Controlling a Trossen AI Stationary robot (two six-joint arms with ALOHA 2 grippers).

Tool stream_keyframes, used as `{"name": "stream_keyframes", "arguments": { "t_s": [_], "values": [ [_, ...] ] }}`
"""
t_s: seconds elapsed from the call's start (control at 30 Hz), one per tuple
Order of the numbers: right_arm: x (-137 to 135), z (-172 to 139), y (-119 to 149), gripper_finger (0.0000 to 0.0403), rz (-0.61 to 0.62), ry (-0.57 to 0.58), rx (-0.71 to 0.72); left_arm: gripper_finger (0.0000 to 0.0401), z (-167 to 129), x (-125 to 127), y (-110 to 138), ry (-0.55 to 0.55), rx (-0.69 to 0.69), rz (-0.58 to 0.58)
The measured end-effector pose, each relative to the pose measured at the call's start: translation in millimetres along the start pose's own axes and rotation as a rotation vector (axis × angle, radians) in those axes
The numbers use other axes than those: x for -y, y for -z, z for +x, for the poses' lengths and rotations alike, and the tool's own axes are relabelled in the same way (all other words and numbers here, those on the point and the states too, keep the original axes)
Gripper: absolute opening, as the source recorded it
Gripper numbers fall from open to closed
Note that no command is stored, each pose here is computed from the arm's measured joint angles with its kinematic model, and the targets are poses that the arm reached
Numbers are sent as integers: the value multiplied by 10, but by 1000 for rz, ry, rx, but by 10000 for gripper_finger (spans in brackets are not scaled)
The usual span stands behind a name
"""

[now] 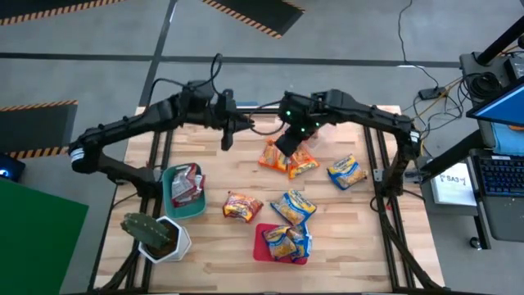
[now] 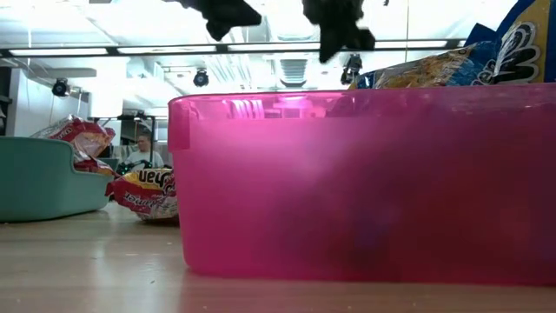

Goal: Sort Maruchan noodles
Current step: Put the right orange noodle pack into the transparent bin

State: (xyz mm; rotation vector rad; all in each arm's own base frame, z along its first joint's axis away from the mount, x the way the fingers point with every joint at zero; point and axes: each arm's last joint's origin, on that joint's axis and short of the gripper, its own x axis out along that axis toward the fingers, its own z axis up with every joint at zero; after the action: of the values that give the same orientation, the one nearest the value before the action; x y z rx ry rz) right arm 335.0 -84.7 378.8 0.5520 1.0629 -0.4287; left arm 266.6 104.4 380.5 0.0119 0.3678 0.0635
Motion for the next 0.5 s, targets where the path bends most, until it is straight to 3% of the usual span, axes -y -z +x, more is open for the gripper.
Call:
{"name": "stream_keyframes", "arguments": {
  "t_s": [0.13,0.3,0.5],
  "values": [
    [192,228,116,8,4,-74,-36,37,-10,-130,76,-12,-33,-32],
    [455,548,471,8,71,-184,-29,37,-39,-161,142,-15,-92,-24],
    [818,913,978,8,319,-203,31,37,-9,-171,152,-13,-96,-18]
  ]
}}
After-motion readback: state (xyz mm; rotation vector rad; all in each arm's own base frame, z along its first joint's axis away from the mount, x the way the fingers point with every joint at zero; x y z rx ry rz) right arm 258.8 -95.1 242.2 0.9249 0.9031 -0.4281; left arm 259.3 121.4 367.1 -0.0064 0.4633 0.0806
